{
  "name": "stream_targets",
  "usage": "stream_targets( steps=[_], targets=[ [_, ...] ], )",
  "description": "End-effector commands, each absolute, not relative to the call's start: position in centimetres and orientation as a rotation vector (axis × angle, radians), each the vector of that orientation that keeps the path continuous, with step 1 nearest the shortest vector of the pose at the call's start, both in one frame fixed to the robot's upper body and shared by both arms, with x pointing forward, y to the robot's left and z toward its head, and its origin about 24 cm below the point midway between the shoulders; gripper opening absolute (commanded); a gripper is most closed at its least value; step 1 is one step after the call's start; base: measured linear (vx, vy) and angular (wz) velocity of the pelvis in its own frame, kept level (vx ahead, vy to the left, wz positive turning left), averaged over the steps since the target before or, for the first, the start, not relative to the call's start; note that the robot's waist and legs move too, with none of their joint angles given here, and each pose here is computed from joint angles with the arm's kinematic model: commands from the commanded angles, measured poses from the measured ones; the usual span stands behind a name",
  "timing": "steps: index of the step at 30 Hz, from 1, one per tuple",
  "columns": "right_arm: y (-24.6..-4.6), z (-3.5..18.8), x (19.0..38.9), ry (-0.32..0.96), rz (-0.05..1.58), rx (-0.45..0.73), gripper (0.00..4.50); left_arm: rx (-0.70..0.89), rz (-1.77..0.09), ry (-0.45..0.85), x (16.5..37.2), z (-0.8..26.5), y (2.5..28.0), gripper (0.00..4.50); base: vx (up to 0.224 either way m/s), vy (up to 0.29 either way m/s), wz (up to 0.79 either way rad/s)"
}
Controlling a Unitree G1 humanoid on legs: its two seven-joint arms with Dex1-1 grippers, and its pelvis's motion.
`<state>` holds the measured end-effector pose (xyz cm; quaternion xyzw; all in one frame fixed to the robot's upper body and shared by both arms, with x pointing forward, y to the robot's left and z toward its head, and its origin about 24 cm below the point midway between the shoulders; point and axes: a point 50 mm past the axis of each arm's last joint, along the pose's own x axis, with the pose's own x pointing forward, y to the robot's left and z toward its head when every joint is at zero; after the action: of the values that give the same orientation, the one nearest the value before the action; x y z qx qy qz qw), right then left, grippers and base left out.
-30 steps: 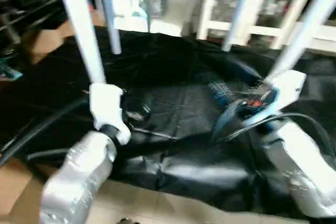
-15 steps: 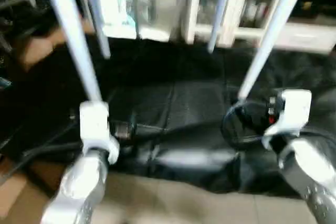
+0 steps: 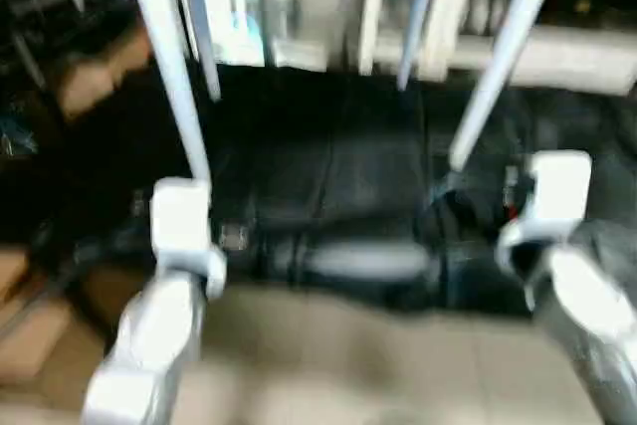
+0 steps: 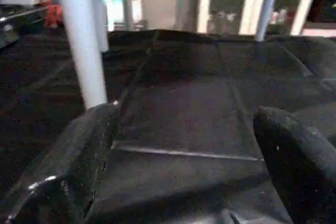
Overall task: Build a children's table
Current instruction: Flip table
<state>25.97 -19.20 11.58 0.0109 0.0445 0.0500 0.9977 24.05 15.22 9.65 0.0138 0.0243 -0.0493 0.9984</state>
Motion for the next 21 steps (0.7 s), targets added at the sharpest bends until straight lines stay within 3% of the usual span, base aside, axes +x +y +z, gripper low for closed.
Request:
stream_targets(
  steps=[1,10,21],
  targets=[
    [-20.04,13.64,27.21,-0.005,0.093,-0.01,4.49,0.015,-0.122,0.054,24.4,9.91,15.21,4.5,-0.121,0.03,0.05],
    [-20.04,13.64,27.21,-0.005,0.093,-0.01,4.49,0.015,-0.122,0.054,24.4,9.91,15.21,4.5,-0.089,-0.006,-0.01],
    [-20.04,13.64,27.21,-0.005,0.093,-0.01,4.49,0.015,-0.122,0.054,24.4,9.91,15.21,4.5,0.0,-0.022,-0.01]
  ],
)
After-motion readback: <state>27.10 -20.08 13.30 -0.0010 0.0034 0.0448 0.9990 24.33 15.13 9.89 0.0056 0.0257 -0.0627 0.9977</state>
